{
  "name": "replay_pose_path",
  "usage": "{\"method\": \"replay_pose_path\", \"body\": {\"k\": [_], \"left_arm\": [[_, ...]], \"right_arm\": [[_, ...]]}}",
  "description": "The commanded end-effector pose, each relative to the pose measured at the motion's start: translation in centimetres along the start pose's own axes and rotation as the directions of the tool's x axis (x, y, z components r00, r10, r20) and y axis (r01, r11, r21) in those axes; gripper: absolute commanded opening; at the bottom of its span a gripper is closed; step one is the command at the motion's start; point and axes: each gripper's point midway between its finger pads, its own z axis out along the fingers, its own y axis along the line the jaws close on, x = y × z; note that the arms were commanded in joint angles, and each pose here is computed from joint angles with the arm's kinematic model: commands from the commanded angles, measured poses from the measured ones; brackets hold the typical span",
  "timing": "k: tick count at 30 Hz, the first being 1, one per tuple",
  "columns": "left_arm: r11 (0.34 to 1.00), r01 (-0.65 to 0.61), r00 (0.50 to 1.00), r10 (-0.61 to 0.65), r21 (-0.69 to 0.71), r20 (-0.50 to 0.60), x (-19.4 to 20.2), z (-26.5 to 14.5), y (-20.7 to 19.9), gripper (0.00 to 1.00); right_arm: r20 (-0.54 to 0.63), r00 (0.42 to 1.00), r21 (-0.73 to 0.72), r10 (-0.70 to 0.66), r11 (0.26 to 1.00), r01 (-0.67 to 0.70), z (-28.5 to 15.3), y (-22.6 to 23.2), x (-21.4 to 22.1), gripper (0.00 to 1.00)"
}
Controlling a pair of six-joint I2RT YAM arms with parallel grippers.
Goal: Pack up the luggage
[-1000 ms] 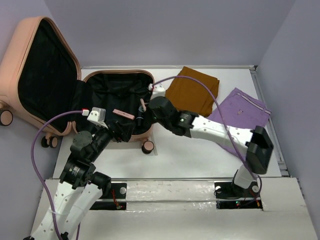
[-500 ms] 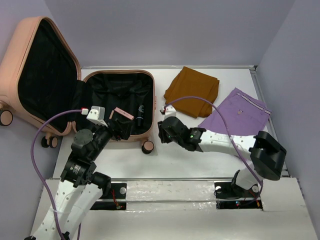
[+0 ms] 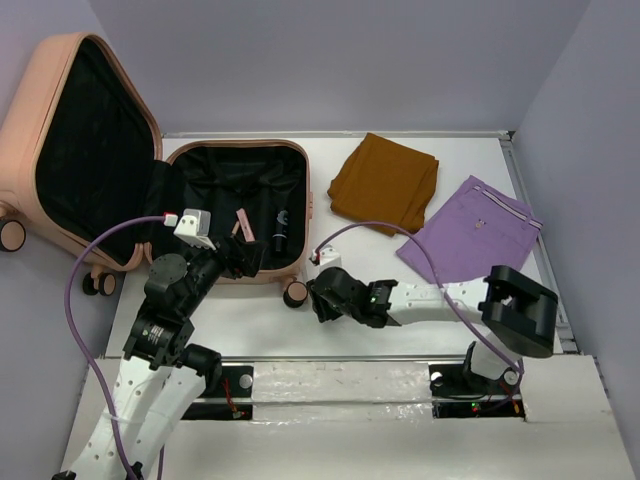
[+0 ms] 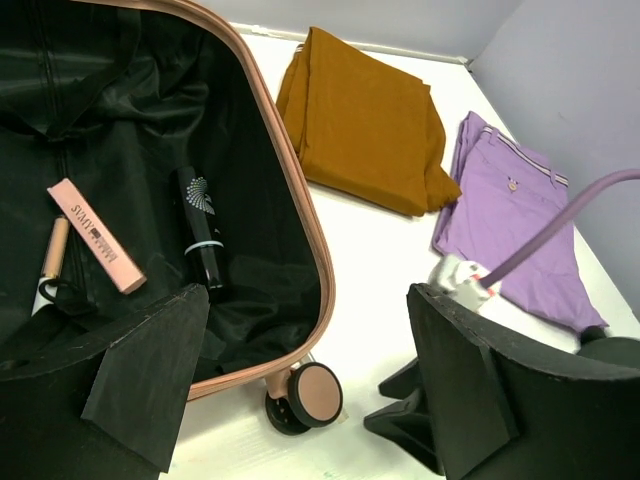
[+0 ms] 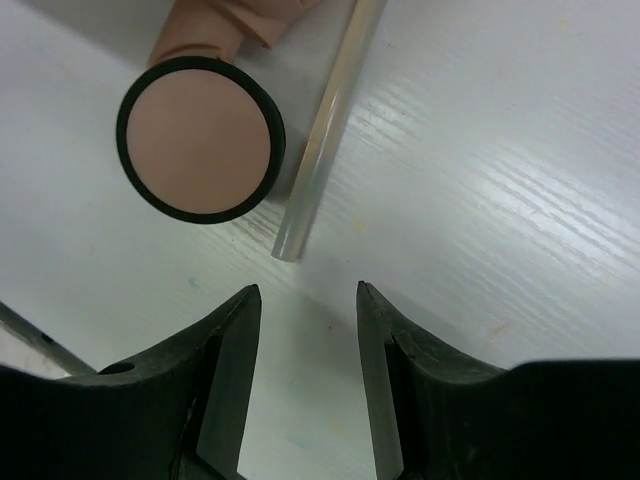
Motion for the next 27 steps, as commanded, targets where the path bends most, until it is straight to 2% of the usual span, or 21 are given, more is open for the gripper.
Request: {"method": "replay_pose_path", "body": {"k": [1,13,18,19,21,23,27], "left_arm": [[0.999,-0.010,0.998,0.007,0.054,0.065,-2.3,-0.3,-1.4,0.92],[0.997,-0.016,0.997,0.010,0.078,0.073,-2.4,-0.6,-1.9,0.93],[0.997,-0.017,0.997,0.011,0.081,0.080,-2.6,-0.7,-2.0,0.93],[0.997,-0.017,0.997,0.011,0.080,0.079,-2.5,-0.7,-1.9,0.93],[0.997,-0.016,0.997,0.009,0.082,0.078,-2.6,-0.7,-2.0,0.93],[0.997,-0.017,0.997,0.011,0.080,0.079,-2.6,-0.7,-1.9,0.93],[0.996,-0.017,0.997,0.011,0.082,0.080,-2.6,-0.7,-2.0,0.93]], "right_arm": [[0.061,0.998,-0.010,0.023,1.000,-0.023,1.1,2.2,-2.1,0.49],[0.046,0.999,0.111,0.021,0.994,-0.026,4.2,1.1,-0.6,0.48],[0.020,1.000,0.199,0.012,0.980,-0.016,4.7,-0.8,0.8,0.39],[0.012,1.000,0.217,0.010,0.976,-0.012,4.6,-1.2,1.1,0.32],[0.007,1.000,0.260,0.009,0.966,-0.010,4.3,-2.2,1.5,0.30],[0.018,1.000,0.291,0.016,0.957,-0.020,3.9,-2.9,1.4,0.20],[0.020,1.000,0.341,0.016,0.940,-0.022,2.8,-4.6,2.1,0.07]]}}
